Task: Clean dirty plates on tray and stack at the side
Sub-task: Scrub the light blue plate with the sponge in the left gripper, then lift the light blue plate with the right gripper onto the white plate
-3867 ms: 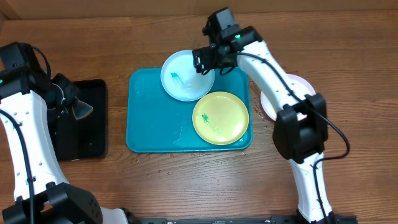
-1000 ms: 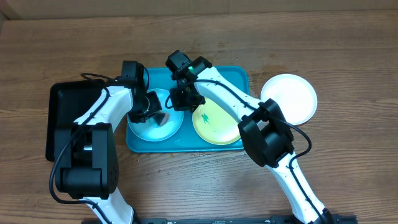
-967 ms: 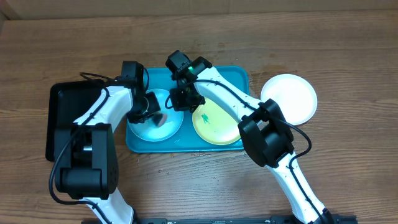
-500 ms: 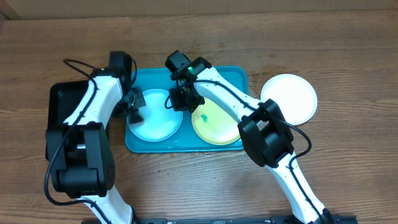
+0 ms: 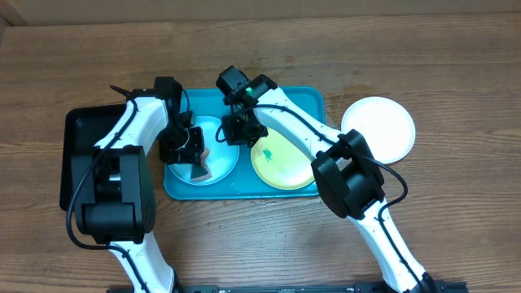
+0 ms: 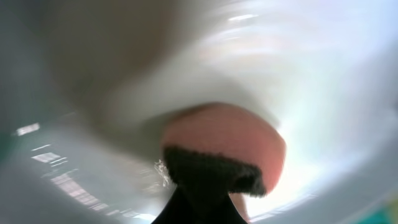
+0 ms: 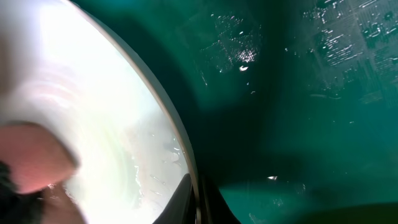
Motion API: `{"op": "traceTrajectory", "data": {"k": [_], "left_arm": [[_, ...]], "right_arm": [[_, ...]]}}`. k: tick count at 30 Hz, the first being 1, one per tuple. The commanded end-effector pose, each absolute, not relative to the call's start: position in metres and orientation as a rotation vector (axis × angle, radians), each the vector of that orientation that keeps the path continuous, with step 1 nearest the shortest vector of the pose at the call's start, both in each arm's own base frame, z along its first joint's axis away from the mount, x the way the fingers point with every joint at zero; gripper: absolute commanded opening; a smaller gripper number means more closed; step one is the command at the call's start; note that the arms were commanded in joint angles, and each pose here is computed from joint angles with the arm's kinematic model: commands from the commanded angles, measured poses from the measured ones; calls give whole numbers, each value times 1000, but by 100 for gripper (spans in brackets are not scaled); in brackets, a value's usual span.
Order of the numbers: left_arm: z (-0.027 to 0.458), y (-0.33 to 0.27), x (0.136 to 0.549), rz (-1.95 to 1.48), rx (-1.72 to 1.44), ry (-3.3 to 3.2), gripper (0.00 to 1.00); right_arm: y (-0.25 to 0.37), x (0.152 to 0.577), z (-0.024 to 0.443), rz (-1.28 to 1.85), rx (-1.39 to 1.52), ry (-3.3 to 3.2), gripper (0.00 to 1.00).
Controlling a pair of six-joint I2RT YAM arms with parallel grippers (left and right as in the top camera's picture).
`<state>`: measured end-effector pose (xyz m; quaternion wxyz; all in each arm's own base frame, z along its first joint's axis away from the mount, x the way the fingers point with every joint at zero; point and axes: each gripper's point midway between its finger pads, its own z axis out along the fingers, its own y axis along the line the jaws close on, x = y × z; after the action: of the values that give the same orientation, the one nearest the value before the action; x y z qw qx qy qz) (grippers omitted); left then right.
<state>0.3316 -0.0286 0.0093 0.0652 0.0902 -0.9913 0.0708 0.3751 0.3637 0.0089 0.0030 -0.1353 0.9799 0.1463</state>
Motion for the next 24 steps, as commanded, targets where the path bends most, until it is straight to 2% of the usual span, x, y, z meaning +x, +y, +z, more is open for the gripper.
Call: {"op": "traceTrajectory", "data": {"k": [1, 6, 11, 15, 16, 18, 24], "left_arm": [[8, 25, 327, -225, 267, -2994, 4], [25, 66, 332, -541, 602, -2985, 4], [63, 81, 352, -525, 821, -3069, 4], [123, 75, 373, -156, 1071, -3205, 4], [147, 75, 377, 25, 1145, -3252, 4], [169, 82, 376, 177, 1231, -3277, 4], [191, 135, 336, 233, 1566, -3139, 4]], "right_arm": [[340, 370, -30, 279, -395, 3145, 4], [338, 367, -26, 268, -395, 3160, 4], [341, 371, -2, 284, -462, 3125, 4], [348, 392, 51, 299, -485, 2990, 4], [344, 403, 79, 256, -469, 2921, 4], [336, 413, 109, 174, -447, 2845, 4], [317, 424, 193, -128, -447, 2586, 4]]}}
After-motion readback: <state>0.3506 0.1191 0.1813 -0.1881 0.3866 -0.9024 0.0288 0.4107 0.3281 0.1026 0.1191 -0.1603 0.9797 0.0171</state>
